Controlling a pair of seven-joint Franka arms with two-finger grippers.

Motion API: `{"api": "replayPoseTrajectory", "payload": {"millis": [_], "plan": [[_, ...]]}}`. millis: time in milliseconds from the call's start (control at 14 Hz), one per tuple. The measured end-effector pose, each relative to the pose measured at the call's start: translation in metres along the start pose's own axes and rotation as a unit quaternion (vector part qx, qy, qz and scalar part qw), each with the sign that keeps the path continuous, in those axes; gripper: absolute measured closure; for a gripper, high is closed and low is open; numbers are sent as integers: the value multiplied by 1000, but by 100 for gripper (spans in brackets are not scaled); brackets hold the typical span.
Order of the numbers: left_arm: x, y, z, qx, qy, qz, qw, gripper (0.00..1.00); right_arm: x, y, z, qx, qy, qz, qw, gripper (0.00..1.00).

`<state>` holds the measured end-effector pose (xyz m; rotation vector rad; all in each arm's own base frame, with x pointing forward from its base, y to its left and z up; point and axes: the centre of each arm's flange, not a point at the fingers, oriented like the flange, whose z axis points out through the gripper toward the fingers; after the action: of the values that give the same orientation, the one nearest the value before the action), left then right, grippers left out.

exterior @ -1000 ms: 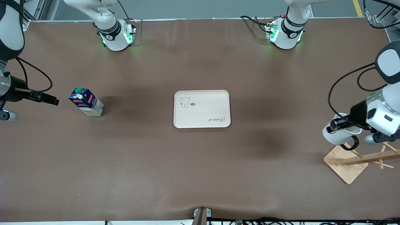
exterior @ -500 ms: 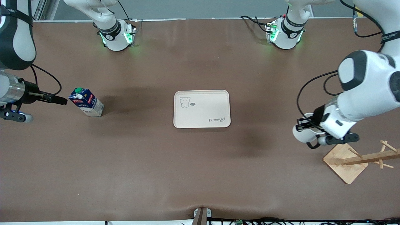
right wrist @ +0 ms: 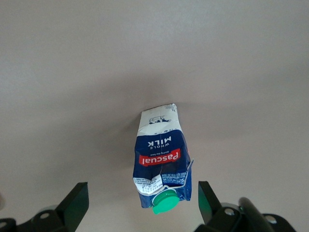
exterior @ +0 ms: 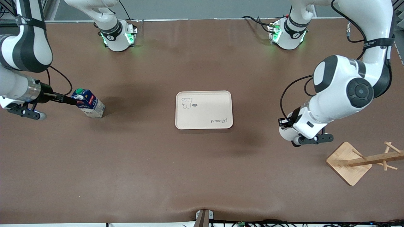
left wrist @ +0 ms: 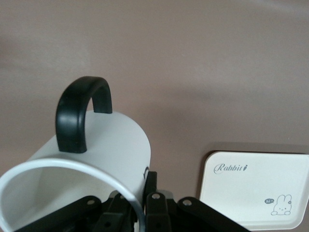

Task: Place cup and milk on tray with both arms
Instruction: 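Lift the mug off the stand while the right gripper grasps the milk, then carry the mug over the tray with the left gripper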

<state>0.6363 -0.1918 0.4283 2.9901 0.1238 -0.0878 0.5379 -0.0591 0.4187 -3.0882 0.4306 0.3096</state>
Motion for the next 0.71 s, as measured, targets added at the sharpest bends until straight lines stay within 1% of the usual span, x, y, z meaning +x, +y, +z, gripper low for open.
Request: {"api": "replayPoseTrajectory", "payload": {"millis": [143,286,500,714], "plan": [[-7,16,5,4,-11,13,1000,93,-10,2,15,2,4,0,1000,0],[-14,27,6,7,-21,23,1000,93,-17,4,24,3,1,-3,1000,0],[-17,32,4,12,-34,27,999,93,-20,6,29,3,0,-21,1000,0],[-18,30,-9,19,-52,27,998,93,-23,11,43,5,8,-27,1000,0]]}}
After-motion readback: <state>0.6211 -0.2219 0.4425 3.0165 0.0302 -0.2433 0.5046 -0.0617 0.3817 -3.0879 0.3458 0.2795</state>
